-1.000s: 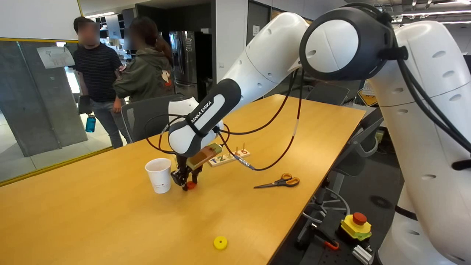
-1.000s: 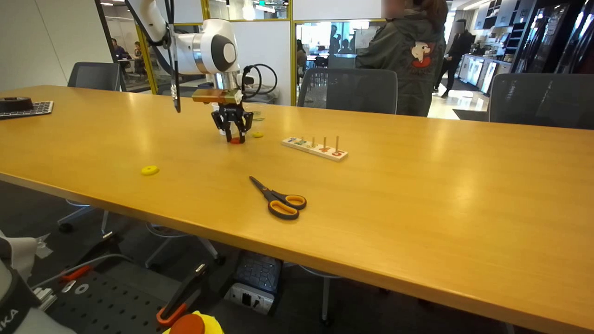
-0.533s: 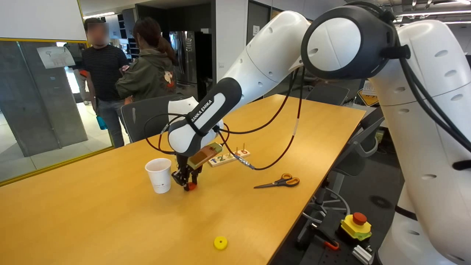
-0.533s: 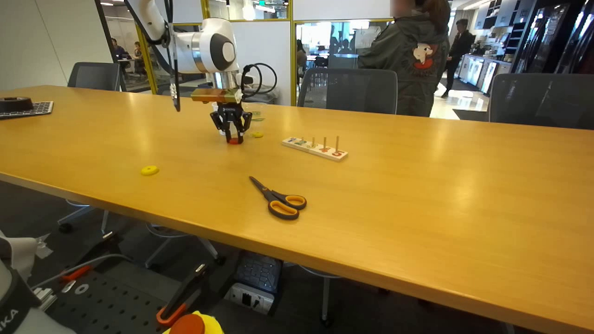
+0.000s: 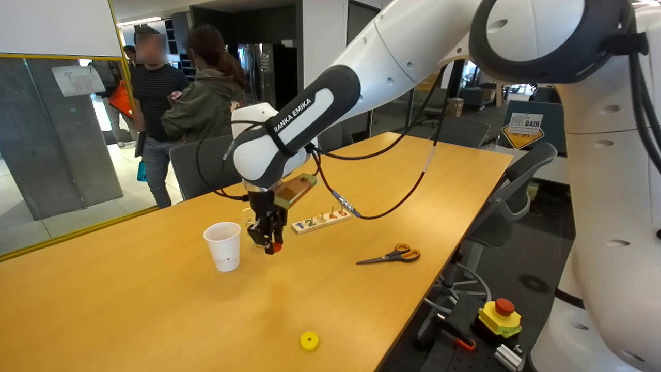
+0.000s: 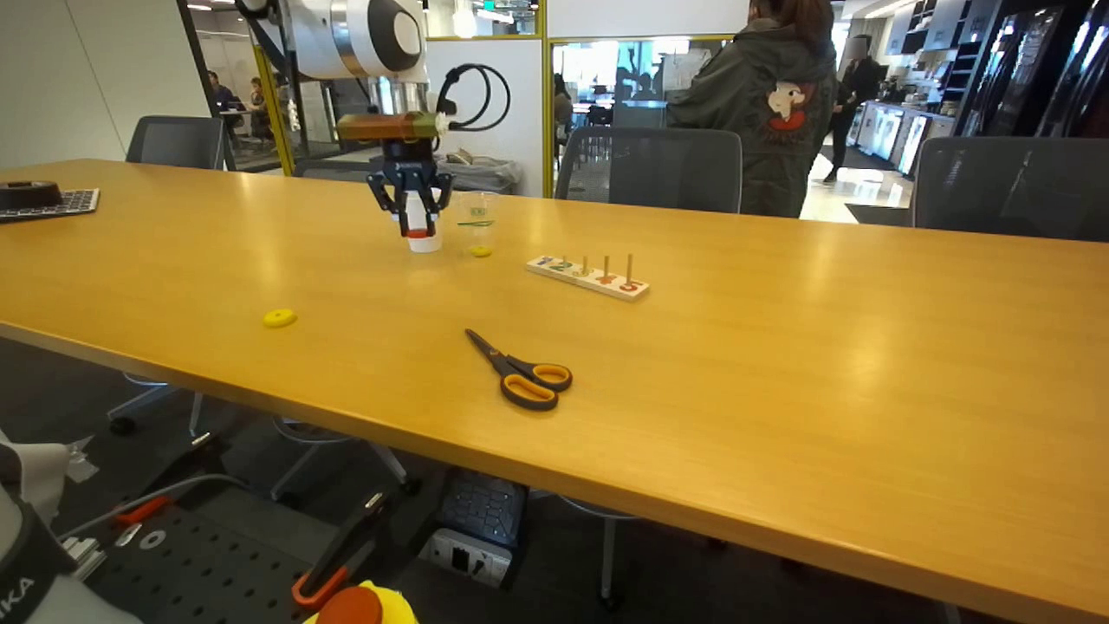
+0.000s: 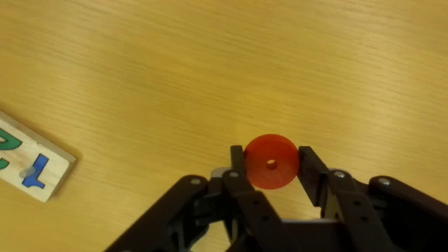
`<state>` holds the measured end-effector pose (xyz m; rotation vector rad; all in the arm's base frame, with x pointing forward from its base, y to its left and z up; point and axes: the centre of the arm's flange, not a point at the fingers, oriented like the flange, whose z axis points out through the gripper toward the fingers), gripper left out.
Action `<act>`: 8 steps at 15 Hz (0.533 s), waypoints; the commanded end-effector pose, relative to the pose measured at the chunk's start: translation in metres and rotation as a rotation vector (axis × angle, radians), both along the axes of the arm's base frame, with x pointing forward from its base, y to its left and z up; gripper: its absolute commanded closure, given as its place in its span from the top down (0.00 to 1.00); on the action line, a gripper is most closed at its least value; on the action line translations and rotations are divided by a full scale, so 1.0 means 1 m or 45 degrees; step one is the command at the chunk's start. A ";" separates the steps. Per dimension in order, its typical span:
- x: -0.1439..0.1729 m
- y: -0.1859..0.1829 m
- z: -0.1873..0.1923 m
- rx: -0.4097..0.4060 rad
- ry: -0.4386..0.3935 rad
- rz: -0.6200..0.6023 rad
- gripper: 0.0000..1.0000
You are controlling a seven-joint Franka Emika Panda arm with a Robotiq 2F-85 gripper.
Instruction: Put one yellow block in the clear cup then put the orange blocks in the white cup, then put the last yellow block in the clear cup
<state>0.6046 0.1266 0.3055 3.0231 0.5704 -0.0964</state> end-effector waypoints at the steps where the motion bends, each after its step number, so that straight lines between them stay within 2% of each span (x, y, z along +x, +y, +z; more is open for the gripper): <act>1: -0.008 0.022 0.053 0.066 -0.068 0.159 0.25; 4: 0.003 0.044 0.075 0.136 -0.148 0.241 0.25; 8: 0.024 0.064 0.086 0.188 -0.213 0.321 0.25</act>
